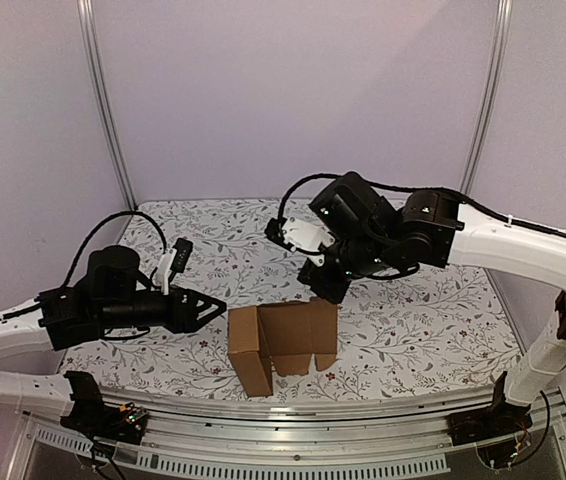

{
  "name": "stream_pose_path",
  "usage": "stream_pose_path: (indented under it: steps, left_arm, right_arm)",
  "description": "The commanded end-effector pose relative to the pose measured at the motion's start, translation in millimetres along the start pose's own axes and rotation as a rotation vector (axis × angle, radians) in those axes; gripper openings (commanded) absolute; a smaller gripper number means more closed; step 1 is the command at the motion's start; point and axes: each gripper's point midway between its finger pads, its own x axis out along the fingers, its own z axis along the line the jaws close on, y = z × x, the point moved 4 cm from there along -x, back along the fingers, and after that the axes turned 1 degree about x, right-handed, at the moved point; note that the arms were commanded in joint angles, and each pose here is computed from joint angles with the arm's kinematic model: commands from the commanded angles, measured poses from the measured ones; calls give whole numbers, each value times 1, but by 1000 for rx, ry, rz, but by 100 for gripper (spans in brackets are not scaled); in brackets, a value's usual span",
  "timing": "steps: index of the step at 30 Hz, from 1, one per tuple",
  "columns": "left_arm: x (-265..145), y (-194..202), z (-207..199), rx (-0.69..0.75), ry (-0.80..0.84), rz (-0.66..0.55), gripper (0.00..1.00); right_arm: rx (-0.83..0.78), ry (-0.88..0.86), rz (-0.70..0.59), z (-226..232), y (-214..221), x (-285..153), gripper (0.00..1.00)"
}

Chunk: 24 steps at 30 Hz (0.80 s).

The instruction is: Fold the paper box

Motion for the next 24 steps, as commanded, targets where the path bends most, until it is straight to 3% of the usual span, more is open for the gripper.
stream_pose_path:
  steps: [1, 6, 12, 21, 24]
  left_arm:
    - [5, 0, -7, 4, 36, 30, 55]
    - [14, 6, -4, 6, 20, 65, 55]
    - [18, 7, -6, 11, 18, 78, 53]
    - [16, 14, 2, 15, -37, 98, 31]
    - [12, 16, 6, 13, -66, 102, 28]
  right_arm:
    - [51, 191, -29, -26, 15, -34, 10]
    - [164, 299, 0, -43, 54, -37, 18]
    - [280, 284, 24, -40, 95, -25, 17]
    - [399, 152, -3, -20, 101, -5, 13]
    - [411, 120, -22, -17, 96, -5, 12]
